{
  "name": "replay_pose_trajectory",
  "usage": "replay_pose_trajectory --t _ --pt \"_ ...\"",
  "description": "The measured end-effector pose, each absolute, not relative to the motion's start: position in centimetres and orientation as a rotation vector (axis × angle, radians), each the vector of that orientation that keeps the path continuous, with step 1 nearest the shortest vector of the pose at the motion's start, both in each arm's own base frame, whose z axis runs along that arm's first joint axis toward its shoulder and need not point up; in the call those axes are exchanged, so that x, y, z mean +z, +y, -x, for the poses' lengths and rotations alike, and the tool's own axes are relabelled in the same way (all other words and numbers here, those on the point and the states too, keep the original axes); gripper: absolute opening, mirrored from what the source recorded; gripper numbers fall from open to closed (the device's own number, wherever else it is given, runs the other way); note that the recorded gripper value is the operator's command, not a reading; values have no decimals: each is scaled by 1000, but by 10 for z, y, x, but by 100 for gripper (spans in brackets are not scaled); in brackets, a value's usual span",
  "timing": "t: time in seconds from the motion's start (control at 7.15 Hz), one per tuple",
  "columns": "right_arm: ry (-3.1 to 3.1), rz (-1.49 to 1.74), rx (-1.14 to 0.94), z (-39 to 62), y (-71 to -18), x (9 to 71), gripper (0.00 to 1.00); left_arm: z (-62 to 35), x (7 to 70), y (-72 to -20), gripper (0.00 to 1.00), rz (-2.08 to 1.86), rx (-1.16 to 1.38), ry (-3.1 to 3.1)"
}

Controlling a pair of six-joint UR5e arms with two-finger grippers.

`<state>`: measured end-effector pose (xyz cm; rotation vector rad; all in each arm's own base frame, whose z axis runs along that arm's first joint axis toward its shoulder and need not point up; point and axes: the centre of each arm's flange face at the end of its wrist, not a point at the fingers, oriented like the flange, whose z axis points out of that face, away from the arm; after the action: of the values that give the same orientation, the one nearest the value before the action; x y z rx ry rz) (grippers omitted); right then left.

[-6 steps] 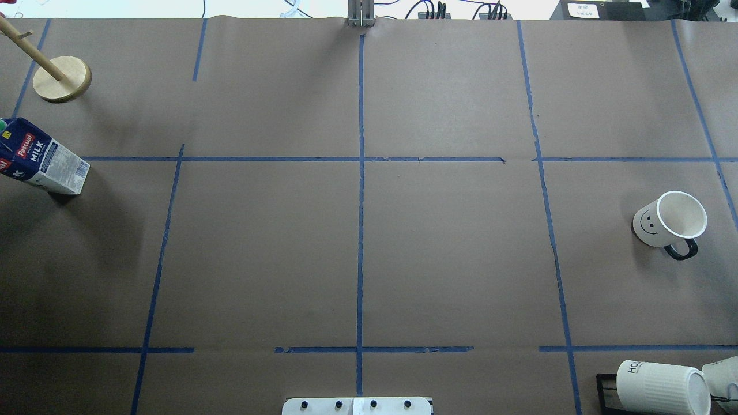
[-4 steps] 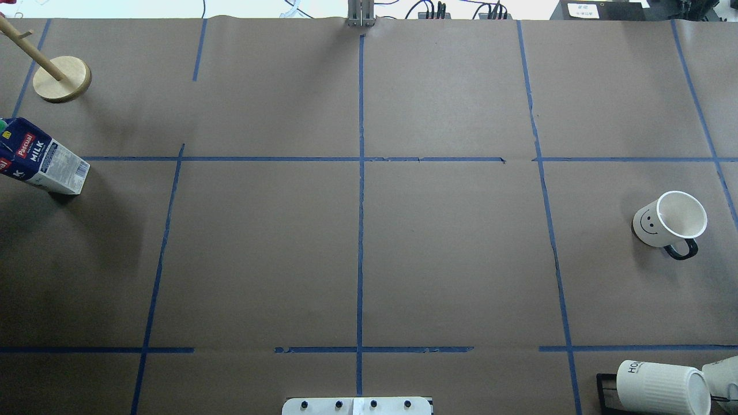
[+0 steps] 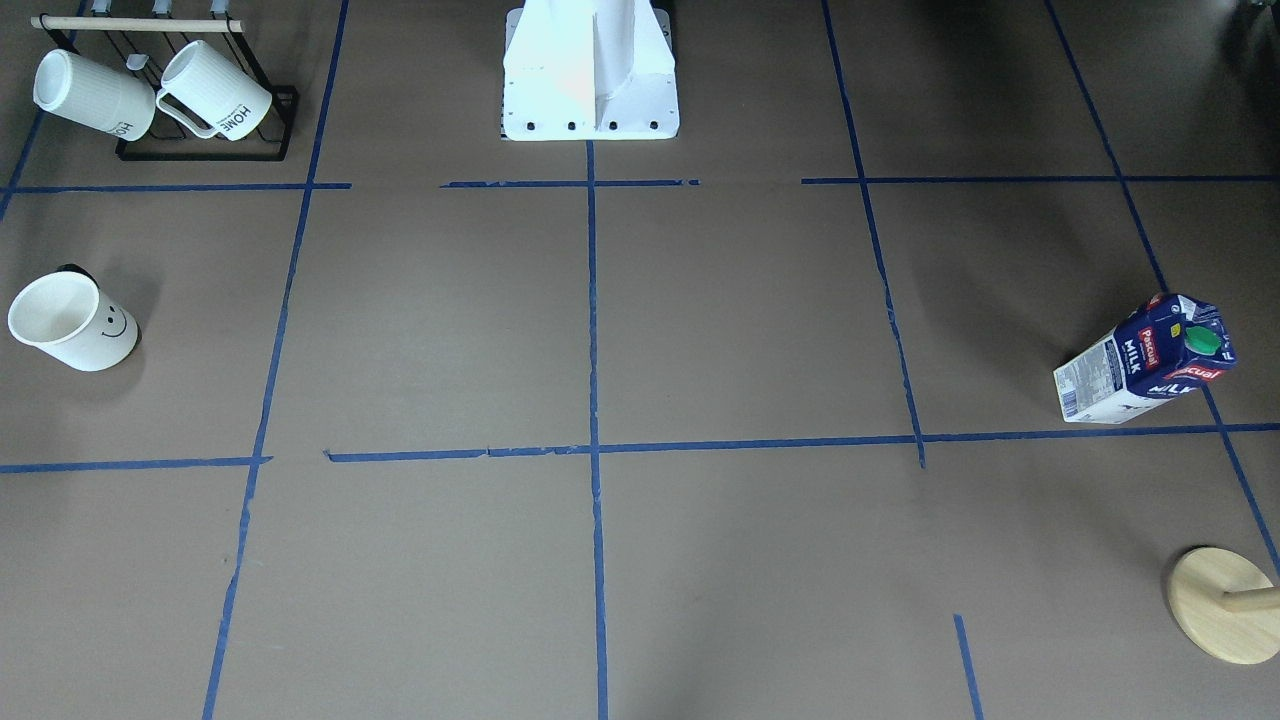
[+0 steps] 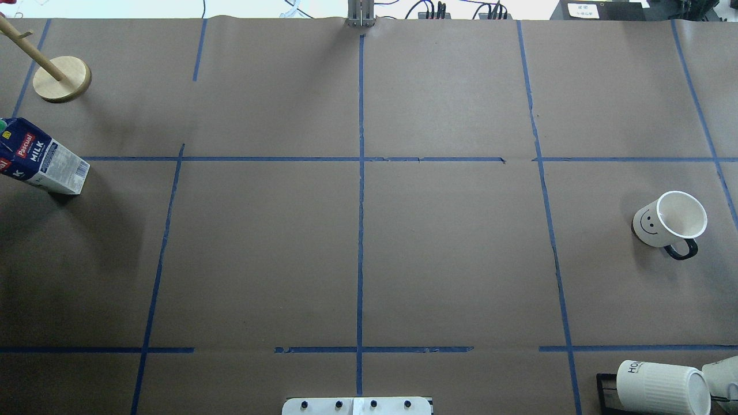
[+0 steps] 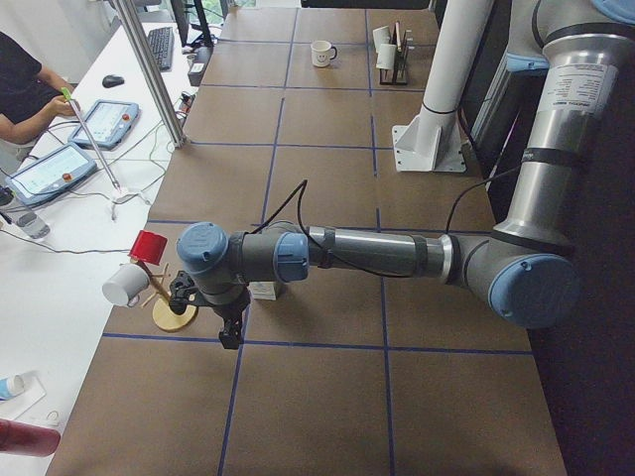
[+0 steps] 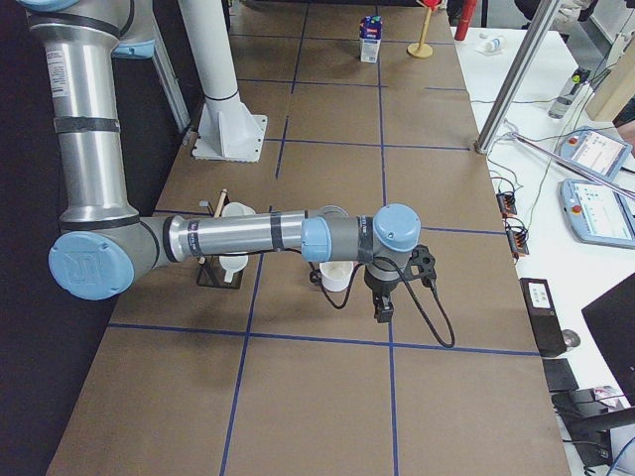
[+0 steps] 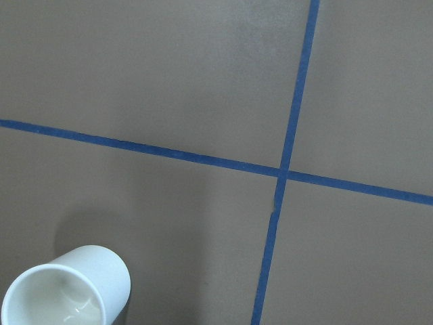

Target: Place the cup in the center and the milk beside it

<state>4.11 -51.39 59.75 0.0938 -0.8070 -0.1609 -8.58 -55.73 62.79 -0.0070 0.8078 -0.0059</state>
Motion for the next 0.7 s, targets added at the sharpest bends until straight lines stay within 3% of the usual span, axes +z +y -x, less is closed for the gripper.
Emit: replay_pose_trajectory --t 0.42,0.7 --pt "-837 -59 -191 16 -475 593 99 85 629 -552 100 -1 -59 815" --pt "-860 -30 -55 71 -459 588 94 85 627 -552 100 -29 -56 815"
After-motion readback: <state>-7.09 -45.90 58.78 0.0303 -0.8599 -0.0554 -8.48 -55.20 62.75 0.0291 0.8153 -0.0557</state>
